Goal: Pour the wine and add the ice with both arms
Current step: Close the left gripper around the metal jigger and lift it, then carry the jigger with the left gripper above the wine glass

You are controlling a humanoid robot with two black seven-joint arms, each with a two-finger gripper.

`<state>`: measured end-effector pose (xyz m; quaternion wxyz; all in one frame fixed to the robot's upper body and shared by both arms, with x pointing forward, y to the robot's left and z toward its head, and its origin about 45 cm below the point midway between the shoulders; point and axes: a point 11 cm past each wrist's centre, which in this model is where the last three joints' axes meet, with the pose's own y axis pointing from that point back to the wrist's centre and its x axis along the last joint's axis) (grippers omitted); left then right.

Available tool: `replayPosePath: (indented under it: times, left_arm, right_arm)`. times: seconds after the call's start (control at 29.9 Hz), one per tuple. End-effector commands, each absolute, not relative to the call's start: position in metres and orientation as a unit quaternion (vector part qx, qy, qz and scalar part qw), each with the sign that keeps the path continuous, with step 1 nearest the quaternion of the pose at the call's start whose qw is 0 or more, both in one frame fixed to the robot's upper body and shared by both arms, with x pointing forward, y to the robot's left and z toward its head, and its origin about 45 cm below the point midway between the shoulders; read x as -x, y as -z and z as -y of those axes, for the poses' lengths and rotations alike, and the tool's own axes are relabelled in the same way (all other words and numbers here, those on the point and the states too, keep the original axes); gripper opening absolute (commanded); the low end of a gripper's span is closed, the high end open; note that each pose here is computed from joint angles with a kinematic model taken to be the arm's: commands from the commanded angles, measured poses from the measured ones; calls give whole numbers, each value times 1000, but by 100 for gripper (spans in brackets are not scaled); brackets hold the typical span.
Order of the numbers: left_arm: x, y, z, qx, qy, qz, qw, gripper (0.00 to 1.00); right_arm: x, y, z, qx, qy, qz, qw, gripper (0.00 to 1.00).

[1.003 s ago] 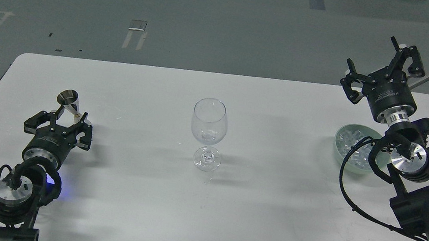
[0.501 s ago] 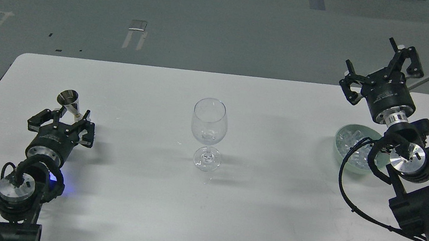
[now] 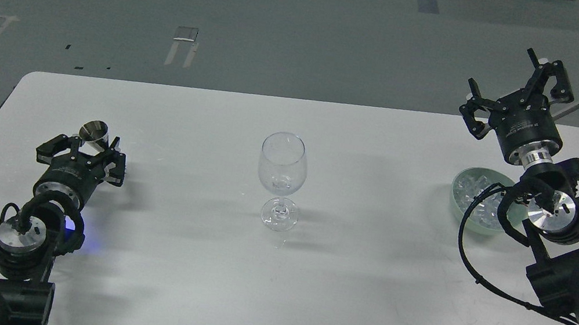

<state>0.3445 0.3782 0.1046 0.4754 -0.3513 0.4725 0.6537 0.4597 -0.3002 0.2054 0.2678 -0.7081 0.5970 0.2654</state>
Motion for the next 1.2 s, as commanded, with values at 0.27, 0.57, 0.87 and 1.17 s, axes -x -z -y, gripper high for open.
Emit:
replayPosePath:
  times: [0.27,0.57,0.87,1.17]
  left_arm:
    - [-343,-100,-386,364,-648,-467,478,40]
    - [-343,-105,-390,377,-639,-455,493,23]
    - [-343,-111,-392,399,-627,-457,488,18]
    - [-351,-143,-375,416,-603,-443,517,10]
  right_arm:
    - [-460,-205,301,708,-265,-598,266,100]
    - [-458,-202,301,707,-267,-599,264,100]
    - [-457,-201,301,710,-263,-600,257,100]
    - [-457,-200,301,710,-263,-600,257,100]
